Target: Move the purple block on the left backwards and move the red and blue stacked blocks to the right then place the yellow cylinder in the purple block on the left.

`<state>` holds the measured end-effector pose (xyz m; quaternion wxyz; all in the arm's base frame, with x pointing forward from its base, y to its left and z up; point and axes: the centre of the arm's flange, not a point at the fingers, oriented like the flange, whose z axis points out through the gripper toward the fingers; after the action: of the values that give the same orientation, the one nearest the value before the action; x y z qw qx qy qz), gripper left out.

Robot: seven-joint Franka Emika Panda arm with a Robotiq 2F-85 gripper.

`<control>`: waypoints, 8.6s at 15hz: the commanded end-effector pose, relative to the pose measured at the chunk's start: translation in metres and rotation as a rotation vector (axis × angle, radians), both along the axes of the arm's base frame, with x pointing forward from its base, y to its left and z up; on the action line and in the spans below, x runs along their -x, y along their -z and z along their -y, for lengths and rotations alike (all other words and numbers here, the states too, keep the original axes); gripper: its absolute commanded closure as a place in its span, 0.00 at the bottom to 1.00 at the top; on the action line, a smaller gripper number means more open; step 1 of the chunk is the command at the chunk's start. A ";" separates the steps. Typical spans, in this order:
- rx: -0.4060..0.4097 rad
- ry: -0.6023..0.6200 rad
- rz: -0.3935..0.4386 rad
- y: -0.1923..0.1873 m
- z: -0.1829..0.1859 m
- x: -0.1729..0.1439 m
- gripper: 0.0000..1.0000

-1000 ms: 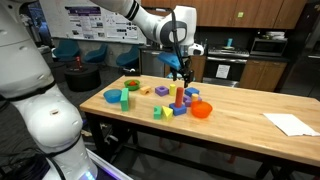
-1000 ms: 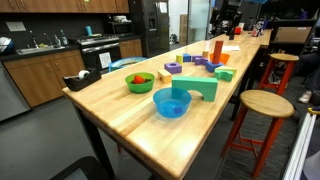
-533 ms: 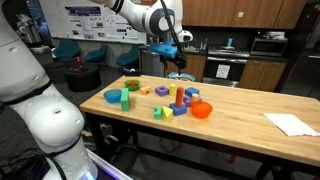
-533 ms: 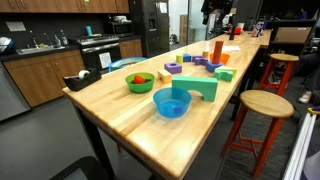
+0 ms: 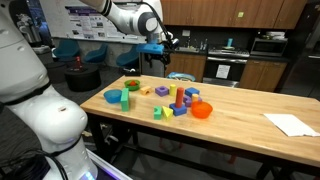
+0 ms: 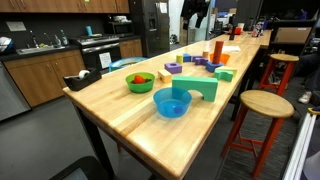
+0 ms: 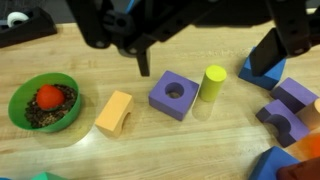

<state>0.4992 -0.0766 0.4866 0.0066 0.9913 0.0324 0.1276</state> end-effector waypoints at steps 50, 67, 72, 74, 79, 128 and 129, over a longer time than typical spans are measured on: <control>0.003 0.195 -0.171 0.132 0.050 -0.156 0.00; -0.045 0.233 -0.180 0.139 0.061 -0.148 0.00; -0.046 0.240 -0.185 0.141 0.060 -0.144 0.00; -0.047 0.244 -0.185 0.142 0.060 -0.142 0.00; -0.046 0.248 -0.179 0.144 0.061 -0.141 0.27; 0.067 -0.380 -0.095 0.059 0.053 -0.081 0.84; 0.058 -0.390 -0.101 0.060 0.050 -0.079 0.84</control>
<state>0.5953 -0.1355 0.4239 0.0290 0.9740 0.2105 0.0786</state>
